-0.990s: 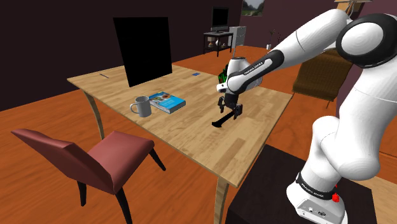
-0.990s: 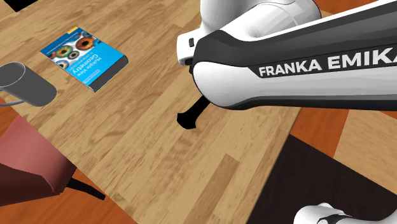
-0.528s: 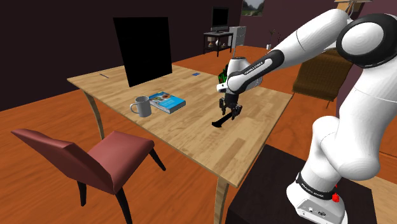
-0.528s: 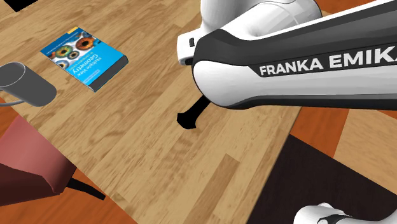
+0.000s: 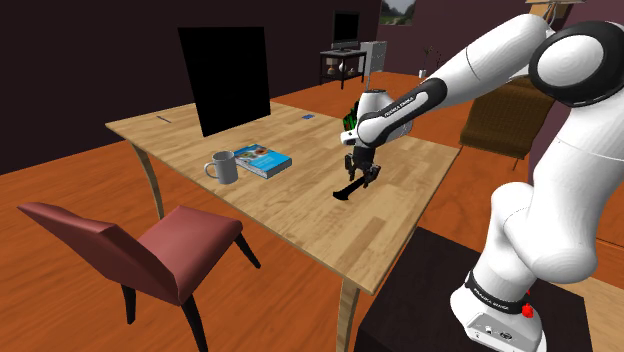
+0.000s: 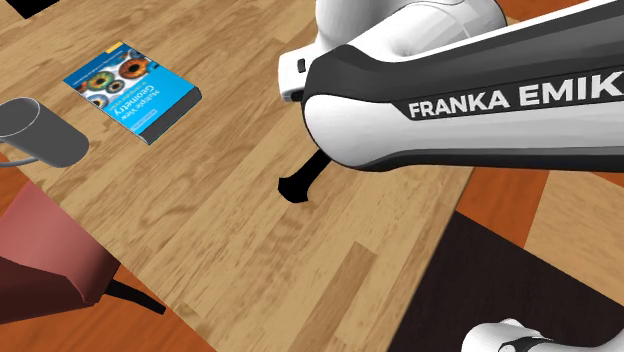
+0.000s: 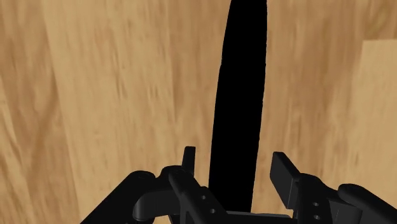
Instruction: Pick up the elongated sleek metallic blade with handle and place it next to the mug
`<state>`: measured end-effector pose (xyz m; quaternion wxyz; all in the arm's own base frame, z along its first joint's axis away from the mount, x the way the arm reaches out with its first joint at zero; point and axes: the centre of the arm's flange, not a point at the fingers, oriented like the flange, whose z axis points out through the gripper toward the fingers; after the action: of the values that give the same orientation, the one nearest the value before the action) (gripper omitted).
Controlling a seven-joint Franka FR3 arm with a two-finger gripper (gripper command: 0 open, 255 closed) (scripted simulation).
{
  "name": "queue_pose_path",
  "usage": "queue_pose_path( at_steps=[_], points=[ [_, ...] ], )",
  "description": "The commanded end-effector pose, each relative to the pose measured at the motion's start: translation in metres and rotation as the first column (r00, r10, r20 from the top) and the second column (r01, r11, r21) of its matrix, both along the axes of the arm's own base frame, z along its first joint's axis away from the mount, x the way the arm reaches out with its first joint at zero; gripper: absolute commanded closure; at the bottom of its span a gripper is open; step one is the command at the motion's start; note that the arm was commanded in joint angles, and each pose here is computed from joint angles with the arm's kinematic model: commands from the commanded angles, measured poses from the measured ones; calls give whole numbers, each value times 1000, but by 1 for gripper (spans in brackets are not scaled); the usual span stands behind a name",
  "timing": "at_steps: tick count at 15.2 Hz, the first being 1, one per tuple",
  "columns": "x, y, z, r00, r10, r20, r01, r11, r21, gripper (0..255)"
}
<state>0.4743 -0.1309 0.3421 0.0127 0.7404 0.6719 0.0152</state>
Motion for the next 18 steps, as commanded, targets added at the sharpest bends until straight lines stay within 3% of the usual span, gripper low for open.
queue_pose_path(
  at_steps=[1, 18],
  points=[
    [0, 1, 3, 1000, 2, 0, -2, 1000, -3, 255],
    [0, 1, 93, 1000, 2, 0, -2, 1000, -3, 255]
  ],
)
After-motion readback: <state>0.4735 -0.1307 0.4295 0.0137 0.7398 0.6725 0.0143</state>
